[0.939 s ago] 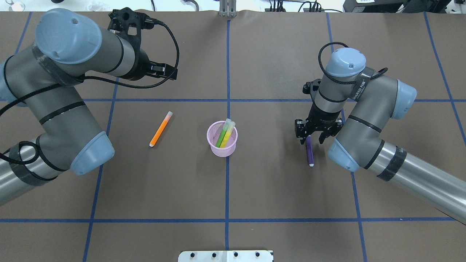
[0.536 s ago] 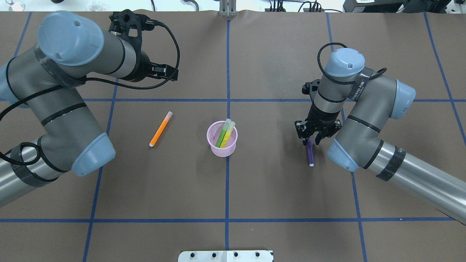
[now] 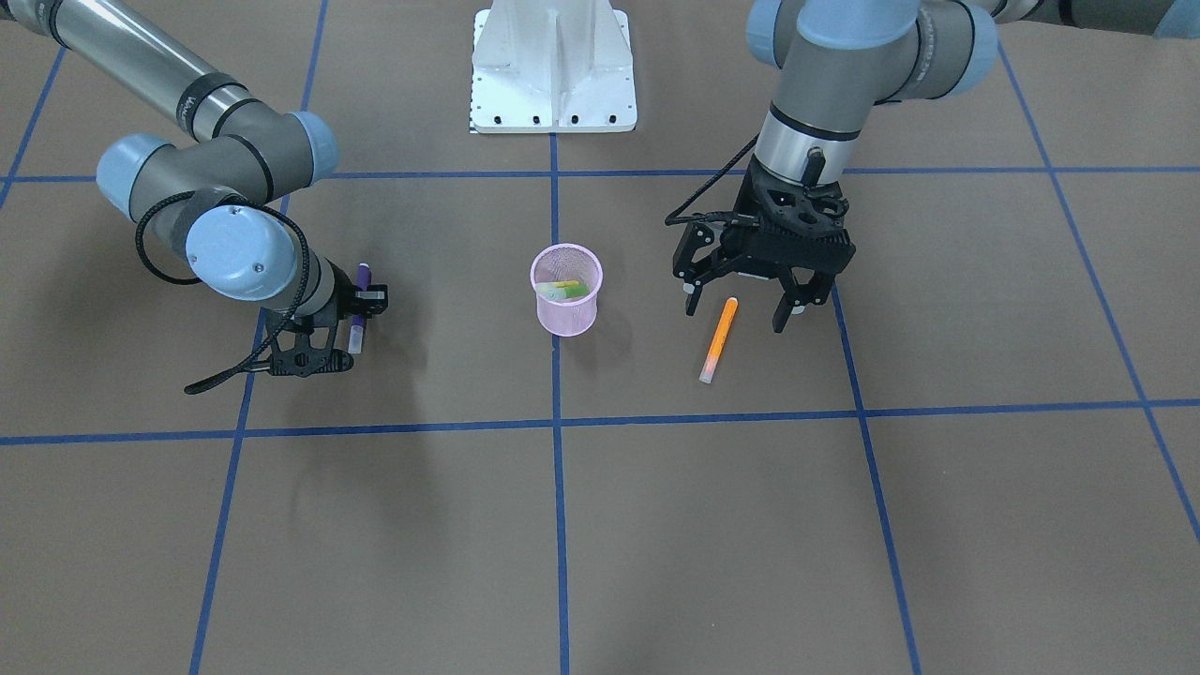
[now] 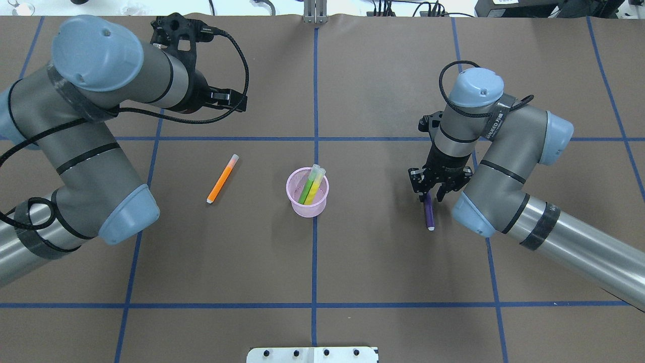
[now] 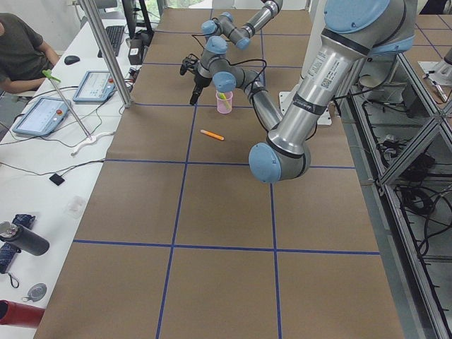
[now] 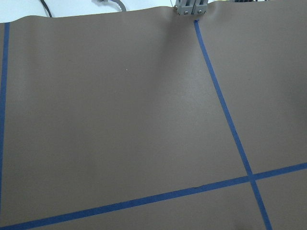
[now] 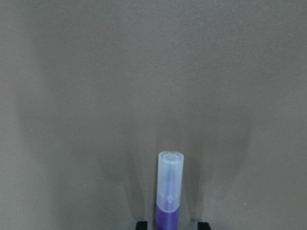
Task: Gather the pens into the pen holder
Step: 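Grasp the purple marker with the right gripper while the left arm withdraws, then carry the purple marker into the pink cup and open the right gripper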
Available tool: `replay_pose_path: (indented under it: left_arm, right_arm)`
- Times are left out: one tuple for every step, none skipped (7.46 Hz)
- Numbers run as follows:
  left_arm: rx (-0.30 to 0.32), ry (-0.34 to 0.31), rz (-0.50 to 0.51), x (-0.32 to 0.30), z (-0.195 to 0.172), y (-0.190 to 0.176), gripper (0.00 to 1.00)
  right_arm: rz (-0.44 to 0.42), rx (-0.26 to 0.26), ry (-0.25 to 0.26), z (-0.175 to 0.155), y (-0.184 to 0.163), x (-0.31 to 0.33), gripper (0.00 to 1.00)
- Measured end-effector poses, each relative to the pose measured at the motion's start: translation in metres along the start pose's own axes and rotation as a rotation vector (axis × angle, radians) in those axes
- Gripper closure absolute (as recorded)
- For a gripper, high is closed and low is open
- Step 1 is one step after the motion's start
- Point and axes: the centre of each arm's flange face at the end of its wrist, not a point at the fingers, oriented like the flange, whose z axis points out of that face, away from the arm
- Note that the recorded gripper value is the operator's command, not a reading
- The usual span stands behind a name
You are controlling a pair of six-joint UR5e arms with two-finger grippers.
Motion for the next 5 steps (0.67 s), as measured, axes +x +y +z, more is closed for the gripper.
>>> replay_pose_path:
  left_arm:
    - [0.0,0.001,-0.001,0.0,0.0,0.0,0.01]
    - [0.001,0.001,-0.001,0.0,-0.001,0.0,0.01]
    - [0.001,0.001,-0.001,0.001,-0.001,0.0,0.01]
    - [0.002,0.003,-0.001,0.001,-0.002,0.0,0.01]
    - [0.003,0.006,0.0,0.002,-0.003,0.0,0.01]
  right_arm:
    - [0.002,-0.008,-0.002,0.002,-0.001,0.001,1.0]
    - [0.003,-0.015,-0.009,0.002,-0.002,0.002,1.0]
    - [0.005,-0.019,-0.029,-0.004,-0.005,0.001,1.0]
    - [0.018,-0.007,-0.056,-0.02,-0.007,-0.006,1.0]
    - [0.047,0.029,-0.092,-0.042,-0.004,-0.025,1.0]
